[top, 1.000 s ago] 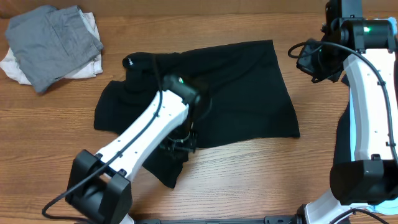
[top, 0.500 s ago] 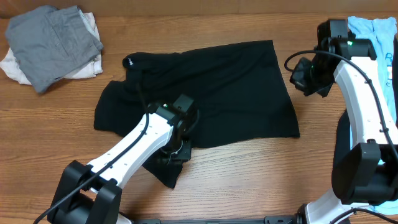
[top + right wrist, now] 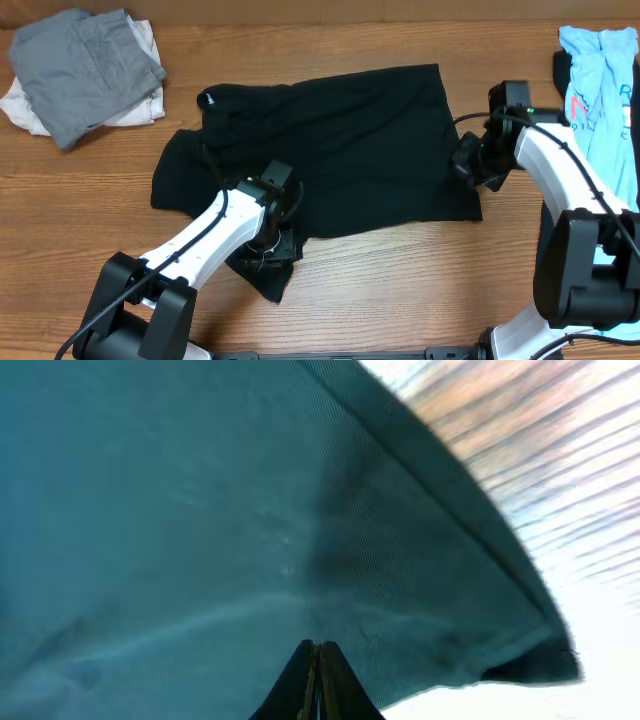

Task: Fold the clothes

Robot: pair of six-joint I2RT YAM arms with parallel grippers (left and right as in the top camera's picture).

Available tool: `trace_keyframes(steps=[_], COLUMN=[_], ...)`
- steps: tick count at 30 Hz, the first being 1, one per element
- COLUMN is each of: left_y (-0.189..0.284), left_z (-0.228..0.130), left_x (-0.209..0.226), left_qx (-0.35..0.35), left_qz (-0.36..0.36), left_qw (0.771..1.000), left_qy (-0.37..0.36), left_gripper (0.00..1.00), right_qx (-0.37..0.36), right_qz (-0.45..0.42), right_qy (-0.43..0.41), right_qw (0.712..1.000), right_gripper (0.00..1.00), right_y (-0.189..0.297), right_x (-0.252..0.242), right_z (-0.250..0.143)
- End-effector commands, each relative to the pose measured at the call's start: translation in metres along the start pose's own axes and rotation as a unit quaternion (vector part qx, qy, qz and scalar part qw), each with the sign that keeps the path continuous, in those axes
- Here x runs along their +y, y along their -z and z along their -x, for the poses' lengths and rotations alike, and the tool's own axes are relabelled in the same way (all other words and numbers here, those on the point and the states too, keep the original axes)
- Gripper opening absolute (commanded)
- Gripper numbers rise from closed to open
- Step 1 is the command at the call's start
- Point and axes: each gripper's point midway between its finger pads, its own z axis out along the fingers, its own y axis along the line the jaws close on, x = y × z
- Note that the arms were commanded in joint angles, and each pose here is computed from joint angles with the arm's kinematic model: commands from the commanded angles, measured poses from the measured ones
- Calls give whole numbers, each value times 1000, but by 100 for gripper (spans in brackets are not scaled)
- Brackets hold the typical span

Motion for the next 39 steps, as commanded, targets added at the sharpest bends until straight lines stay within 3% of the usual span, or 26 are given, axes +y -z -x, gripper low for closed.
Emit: trace_keyframes(steps=[1, 11, 29, 35, 39], left_y=[-11, -28, -49, -44, -42], left_z=[-8, -26, -66, -76, -73], left_x=[10, 13, 24, 46, 55], left_qx=[18, 51, 118, 137, 144], left_qz=[17, 10, 5, 50, 41], left_qw=[1000, 999, 992, 985, 980], left_qy=[8, 18, 43, 97, 131], left_gripper=[6, 7, 6, 4, 4], right_qx=[28, 34, 32, 30, 25], right_qz=[11, 6, 3, -1, 1], right_qy=[-16, -52, -68, -91, -110], right_qw=[999, 998, 997, 995, 994], right_gripper=[4, 4, 4, 4, 4], right_y=[-16, -45, -46, -43, -40], right_x=[-5, -23, -26, -38, -47], right_z=[-16, -31, -30, -24, -16])
